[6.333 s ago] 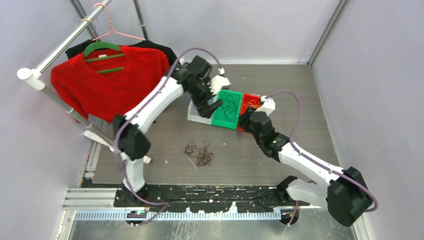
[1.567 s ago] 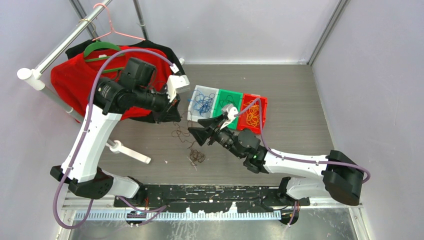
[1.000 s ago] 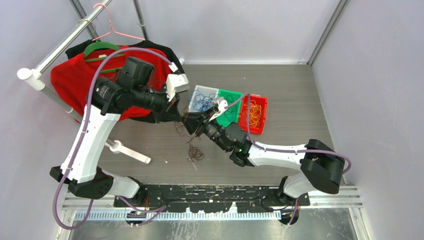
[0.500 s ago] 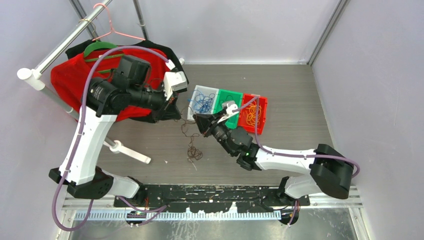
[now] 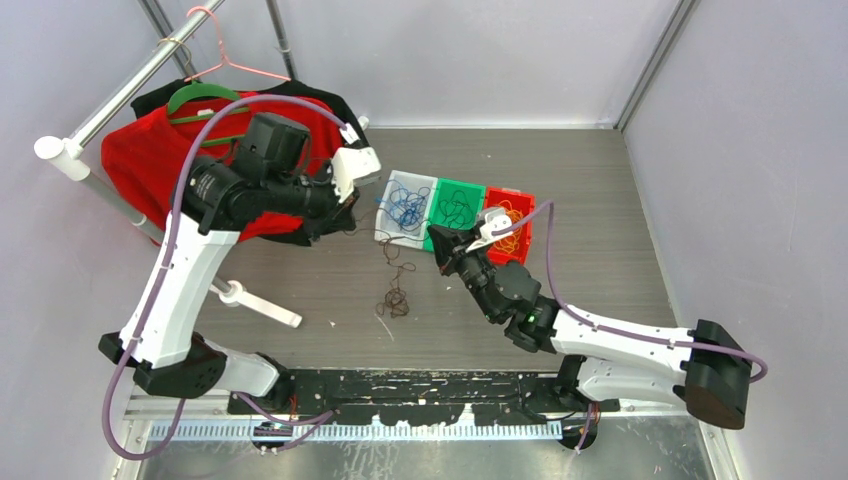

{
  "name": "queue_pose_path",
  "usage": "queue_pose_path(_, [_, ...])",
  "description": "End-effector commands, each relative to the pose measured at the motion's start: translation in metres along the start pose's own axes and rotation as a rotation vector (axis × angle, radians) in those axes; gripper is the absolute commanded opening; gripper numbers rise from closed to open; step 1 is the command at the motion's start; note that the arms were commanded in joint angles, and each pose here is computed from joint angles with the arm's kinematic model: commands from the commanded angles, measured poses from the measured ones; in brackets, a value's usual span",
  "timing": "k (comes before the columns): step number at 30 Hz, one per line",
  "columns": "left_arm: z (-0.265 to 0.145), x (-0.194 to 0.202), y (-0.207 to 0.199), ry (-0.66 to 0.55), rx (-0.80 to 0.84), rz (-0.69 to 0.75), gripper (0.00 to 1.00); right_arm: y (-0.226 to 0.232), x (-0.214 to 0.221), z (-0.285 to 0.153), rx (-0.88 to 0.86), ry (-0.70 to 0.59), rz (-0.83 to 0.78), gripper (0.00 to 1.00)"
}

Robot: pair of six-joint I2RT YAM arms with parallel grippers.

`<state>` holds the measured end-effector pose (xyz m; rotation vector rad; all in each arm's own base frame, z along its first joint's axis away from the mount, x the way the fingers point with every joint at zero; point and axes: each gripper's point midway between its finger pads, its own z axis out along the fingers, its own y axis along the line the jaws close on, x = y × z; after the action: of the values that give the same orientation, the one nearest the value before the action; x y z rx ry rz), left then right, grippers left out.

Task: Untangle the cables

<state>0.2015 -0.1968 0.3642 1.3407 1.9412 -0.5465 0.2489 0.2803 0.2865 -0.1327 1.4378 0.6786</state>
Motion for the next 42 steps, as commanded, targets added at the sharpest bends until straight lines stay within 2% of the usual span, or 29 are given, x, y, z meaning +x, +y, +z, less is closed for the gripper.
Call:
queue_pose_path(1, [-0.009, -0.007, 0.022, -0.018, -0.145, 0.085, 0.00, -0.020, -0.007, -0.009, 0.067, 0.004, -0.113, 0.14])
queue_pose_path(7, [-0.014, -0.009, 0.050, 0.017, -0.313, 0.182, 0.00, -0.029, -0.019, -0.016, 0.087, 0.009, -0.203, 0.13])
queue_pose_path(10, [-0.016, -0.018, 0.047, -0.024, -0.309, 0.170, 0.00, -0.021, -0.025, -0.017, 0.046, 0.001, -0.193, 0.14])
queue_pose_path(11, [-0.016, -0.022, 0.043, -0.045, -0.289, 0.161, 0.00, -0.017, -0.024, -0.016, 0.021, 0.007, -0.191, 0.19])
queue_pose_path(14, [-0.014, -0.032, 0.030, -0.095, -0.226, 0.121, 0.00, 0.008, -0.016, -0.016, -0.112, 0.029, -0.163, 0.45])
queue_pose_path(16, [-0.014, -0.038, 0.025, -0.114, -0.199, 0.099, 0.00, 0.030, -0.010, -0.017, -0.219, 0.038, -0.117, 0.57])
queue_pose_path(20, [-0.017, -0.046, 0.016, -0.143, -0.151, 0.081, 0.00, 0.088, 0.002, -0.021, -0.495, 0.093, -0.043, 0.67])
queue_pose_path(24, [-0.021, -0.055, 0.010, -0.166, -0.119, 0.071, 0.00, 0.120, 0.016, -0.010, -0.570, 0.139, -0.075, 0.73])
queue_pose_path(29, [-0.028, -0.063, -0.003, -0.192, -0.059, 0.057, 0.00, 0.131, 0.026, 0.021, -0.538, 0.108, -0.126, 0.74])
queue_pose_path(32, [-0.032, -0.068, -0.011, -0.205, -0.024, 0.053, 0.00, 0.122, 0.047, 0.046, -0.449, 0.119, -0.190, 0.72])
queue_pose_path(38, [-0.052, -0.082, -0.013, -0.273, -0.049, 0.075, 0.00, 0.094, 0.100, 0.055, -0.332, 0.171, -0.216, 0.61])
queue_pose_path(42, [-0.075, -0.104, -0.006, -0.386, -0.136, 0.105, 0.00, 0.072, 0.132, 0.045, -0.274, 0.216, -0.185, 0.54])
